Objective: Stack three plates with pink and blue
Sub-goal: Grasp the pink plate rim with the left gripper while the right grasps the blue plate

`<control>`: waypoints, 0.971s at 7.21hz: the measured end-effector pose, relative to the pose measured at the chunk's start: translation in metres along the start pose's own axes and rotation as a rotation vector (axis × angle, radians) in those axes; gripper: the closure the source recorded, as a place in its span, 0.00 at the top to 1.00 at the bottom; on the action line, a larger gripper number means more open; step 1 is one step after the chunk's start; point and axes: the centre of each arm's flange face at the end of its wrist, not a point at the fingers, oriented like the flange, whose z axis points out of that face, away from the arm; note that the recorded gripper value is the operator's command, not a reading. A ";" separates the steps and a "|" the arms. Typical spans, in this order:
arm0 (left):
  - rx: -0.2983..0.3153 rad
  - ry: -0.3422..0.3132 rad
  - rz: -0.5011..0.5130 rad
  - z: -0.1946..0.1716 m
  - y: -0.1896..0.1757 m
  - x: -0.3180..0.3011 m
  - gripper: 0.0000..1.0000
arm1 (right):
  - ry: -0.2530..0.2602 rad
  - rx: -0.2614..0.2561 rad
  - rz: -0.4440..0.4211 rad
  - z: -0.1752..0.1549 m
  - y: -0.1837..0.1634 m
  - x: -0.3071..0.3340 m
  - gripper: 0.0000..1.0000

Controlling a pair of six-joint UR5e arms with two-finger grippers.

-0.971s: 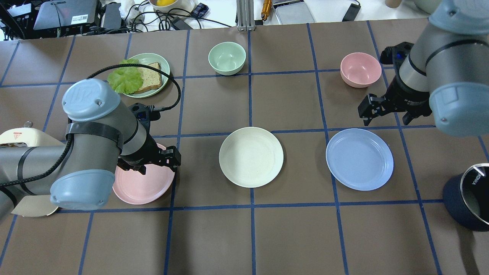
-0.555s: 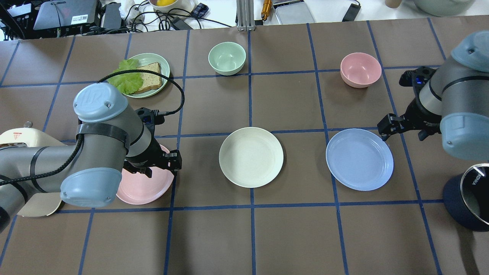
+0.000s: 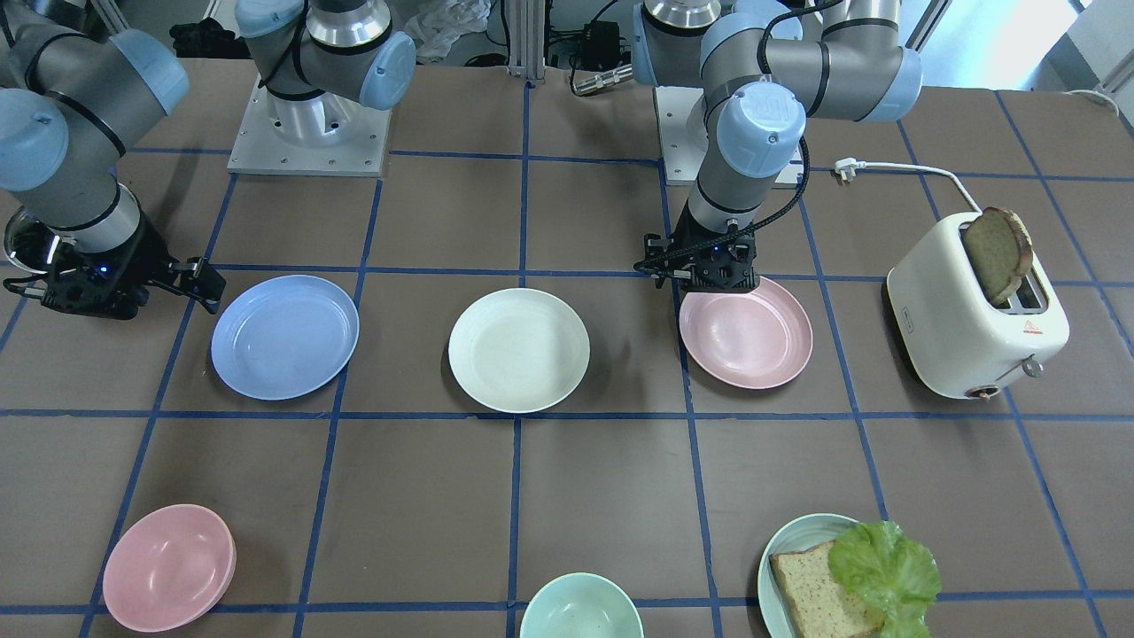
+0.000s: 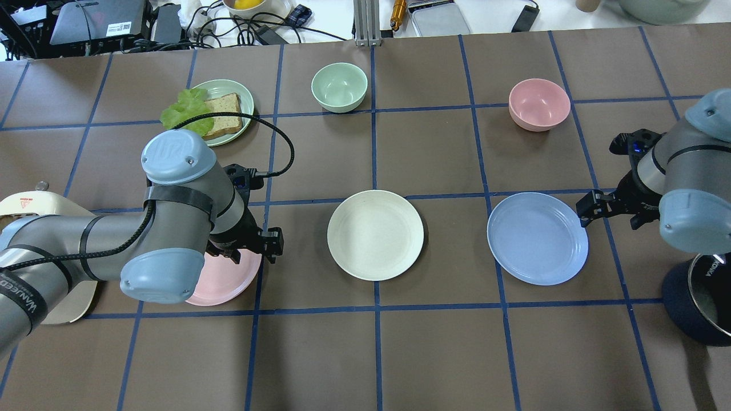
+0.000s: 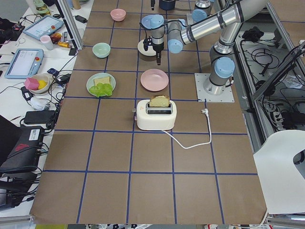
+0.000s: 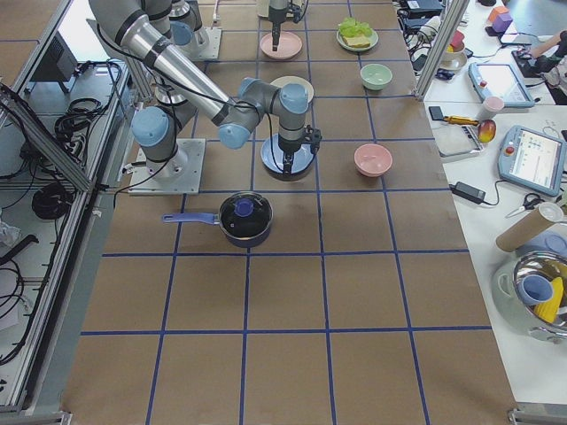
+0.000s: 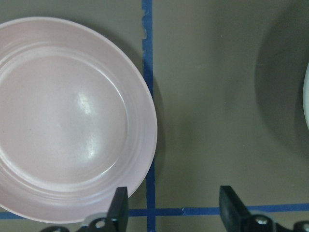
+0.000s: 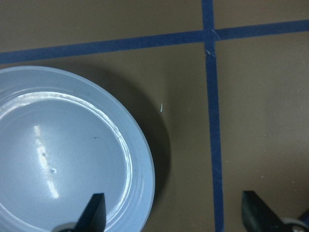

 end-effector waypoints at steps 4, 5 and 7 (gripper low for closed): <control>-0.011 -0.011 0.039 0.025 -0.011 -0.001 0.64 | -0.046 -0.032 -0.001 0.031 -0.009 0.000 0.93; -0.020 -0.017 0.040 0.030 -0.012 -0.001 0.63 | -0.049 -0.038 -0.001 0.035 -0.009 0.000 0.89; -0.035 -0.021 0.041 0.037 -0.014 -0.002 0.60 | -0.053 -0.048 -0.001 0.040 -0.006 -0.001 0.88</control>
